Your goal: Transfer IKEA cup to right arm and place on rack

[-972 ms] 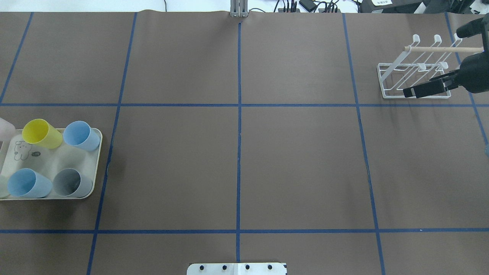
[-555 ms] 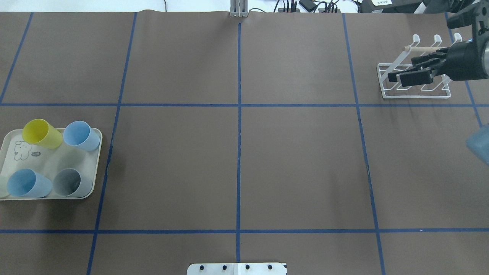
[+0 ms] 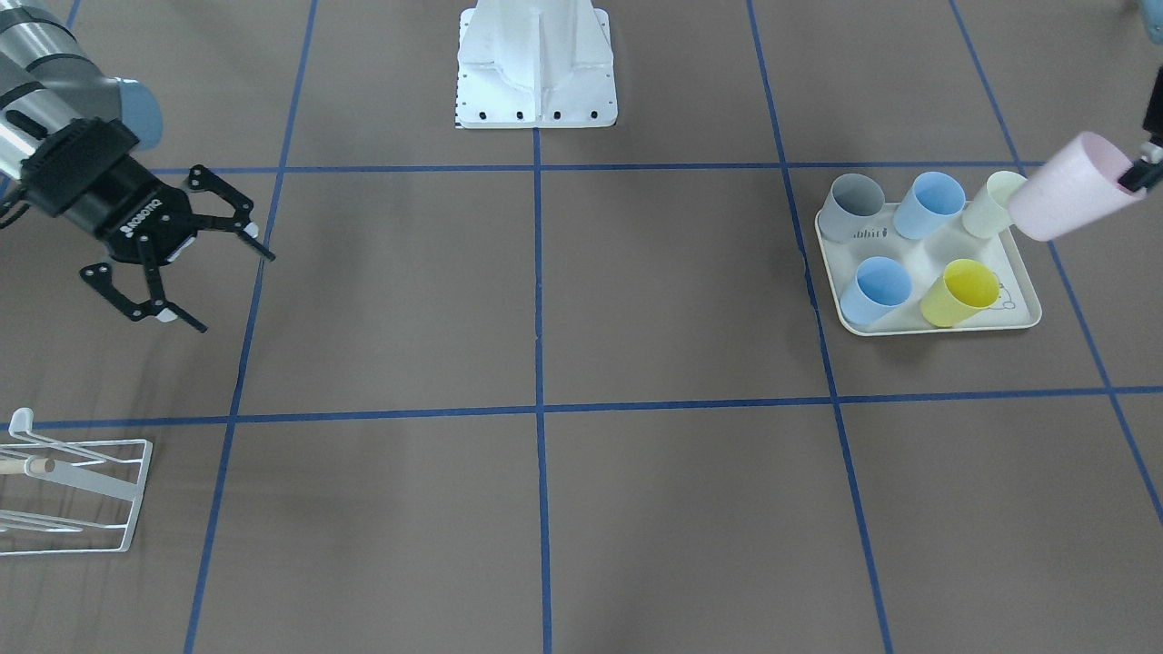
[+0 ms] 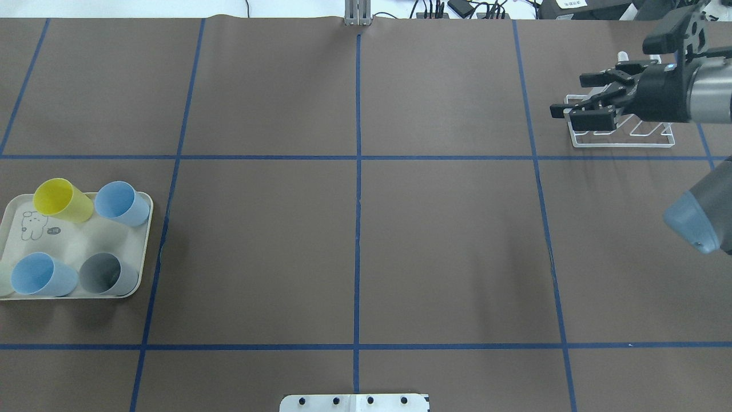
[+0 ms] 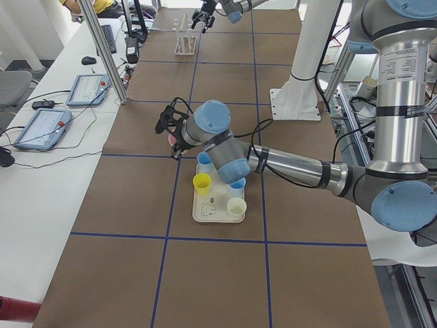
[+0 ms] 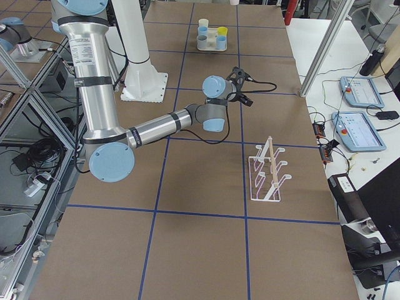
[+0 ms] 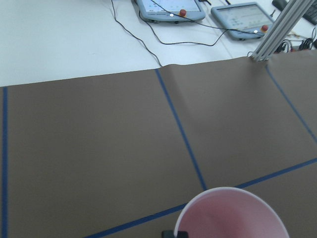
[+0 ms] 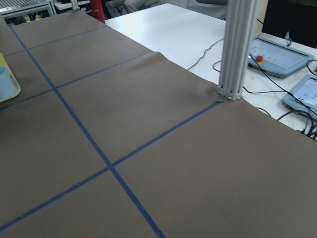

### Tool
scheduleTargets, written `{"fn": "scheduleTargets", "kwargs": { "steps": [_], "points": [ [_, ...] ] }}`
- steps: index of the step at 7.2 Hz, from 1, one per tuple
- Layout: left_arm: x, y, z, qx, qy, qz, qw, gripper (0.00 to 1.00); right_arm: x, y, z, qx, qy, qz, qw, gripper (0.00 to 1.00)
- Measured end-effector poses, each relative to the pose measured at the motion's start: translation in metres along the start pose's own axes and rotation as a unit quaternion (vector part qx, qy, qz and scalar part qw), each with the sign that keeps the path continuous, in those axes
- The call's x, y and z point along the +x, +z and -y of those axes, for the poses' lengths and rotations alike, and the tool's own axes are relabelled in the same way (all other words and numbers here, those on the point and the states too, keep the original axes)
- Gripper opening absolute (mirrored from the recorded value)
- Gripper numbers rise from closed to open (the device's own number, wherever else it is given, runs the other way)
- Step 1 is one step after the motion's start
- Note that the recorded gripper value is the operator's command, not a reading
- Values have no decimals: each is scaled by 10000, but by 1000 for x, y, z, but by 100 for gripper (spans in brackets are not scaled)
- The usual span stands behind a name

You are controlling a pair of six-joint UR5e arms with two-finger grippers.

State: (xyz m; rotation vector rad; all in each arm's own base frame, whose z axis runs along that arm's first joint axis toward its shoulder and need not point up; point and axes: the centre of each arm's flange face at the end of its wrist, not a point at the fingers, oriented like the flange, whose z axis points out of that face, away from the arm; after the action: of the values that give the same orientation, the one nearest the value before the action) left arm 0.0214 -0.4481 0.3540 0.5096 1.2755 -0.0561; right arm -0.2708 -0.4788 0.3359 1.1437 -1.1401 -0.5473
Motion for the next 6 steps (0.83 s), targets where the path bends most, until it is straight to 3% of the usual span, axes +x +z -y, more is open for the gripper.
{"fn": "scheduleTargets", "kwargs": {
  "steps": [2, 4, 5, 6],
  "points": [
    [107, 40, -3, -481, -1036, -710, 9909, 0, -39, 40, 19, 200, -168, 334, 9991, 98],
    [172, 90, -20, -651, -1440, -1167, 9805, 0, -74, 71, 34, 317, -236, 634, 9972, 84],
    [206, 117, -31, -646, -1638, -1412, 9742, 0, -89, 81, 41, 399, -260, 723, 9962, 96],
    [240, 144, -45, -627, -1855, -1638, 9669, 0, -104, 88, 44, 487, -291, 824, 9950, 99]
  ]
}}
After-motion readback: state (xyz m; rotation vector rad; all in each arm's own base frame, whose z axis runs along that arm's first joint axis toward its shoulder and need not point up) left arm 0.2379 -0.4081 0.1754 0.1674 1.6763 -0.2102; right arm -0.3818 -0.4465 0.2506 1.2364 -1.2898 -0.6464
